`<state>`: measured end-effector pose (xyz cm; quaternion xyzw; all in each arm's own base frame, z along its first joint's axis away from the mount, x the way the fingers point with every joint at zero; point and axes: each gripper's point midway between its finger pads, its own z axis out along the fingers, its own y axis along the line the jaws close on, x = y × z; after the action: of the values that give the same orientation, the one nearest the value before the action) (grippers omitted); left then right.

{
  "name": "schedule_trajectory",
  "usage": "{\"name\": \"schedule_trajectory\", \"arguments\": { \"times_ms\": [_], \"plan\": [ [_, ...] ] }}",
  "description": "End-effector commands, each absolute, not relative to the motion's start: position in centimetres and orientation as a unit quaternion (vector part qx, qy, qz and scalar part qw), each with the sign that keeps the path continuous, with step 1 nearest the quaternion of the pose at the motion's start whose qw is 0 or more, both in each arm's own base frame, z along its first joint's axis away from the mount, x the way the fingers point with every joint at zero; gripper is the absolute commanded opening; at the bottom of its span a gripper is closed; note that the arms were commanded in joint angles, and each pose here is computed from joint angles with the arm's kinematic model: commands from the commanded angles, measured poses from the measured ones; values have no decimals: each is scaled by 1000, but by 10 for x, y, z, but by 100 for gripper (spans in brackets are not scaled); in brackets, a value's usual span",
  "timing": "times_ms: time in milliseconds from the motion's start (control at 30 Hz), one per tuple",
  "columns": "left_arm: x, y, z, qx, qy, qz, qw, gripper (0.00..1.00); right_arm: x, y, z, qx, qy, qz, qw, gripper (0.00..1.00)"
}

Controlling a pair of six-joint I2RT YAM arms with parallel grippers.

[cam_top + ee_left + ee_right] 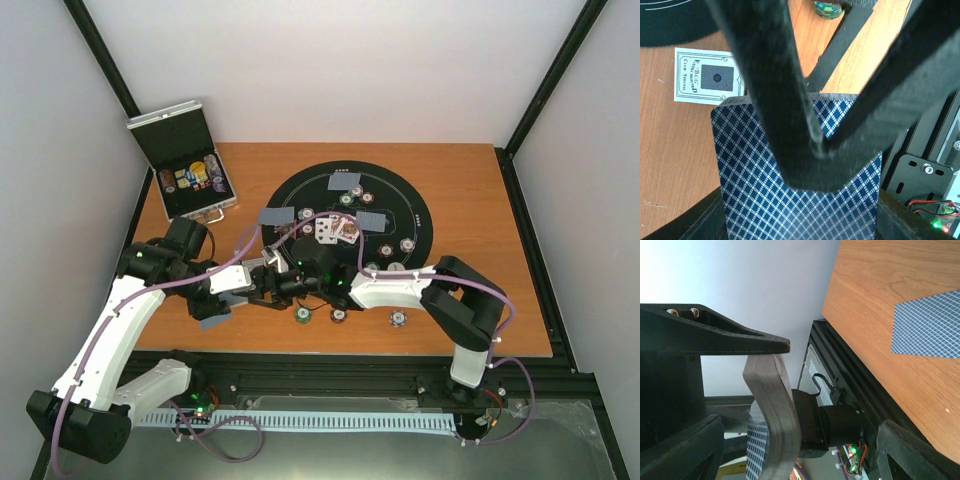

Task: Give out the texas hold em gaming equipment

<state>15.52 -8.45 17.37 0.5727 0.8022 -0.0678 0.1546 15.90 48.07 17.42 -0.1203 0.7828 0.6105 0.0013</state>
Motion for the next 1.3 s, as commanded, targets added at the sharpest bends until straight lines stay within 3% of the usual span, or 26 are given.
{"name": "schedule_trajectory", "arguments": {
  "times_ms": [0,367,667,1000,1167,1267],
  "plan": [
    [158,-88,187,571,799,-70,177,1,151,499,185,-134,759,638,-9,82],
    [157,-88,188,572,798,-68,176,1,158,510,160,-120,768,629,-31,78],
    [156,-88,191,573,797,-68,180,1,180,473,120,-70,808,584,-32,69],
    [156,-87,192,573,797,-65,182,1,183,459,119,-66,810,582,-29,63],
    [156,-86,191,574,796,-61,181,1,184,457,136,-70,802,593,-19,50],
    [157,-86,188,573,797,-61,179,1,185,461,155,-79,792,606,-14,33]
  ]
}}
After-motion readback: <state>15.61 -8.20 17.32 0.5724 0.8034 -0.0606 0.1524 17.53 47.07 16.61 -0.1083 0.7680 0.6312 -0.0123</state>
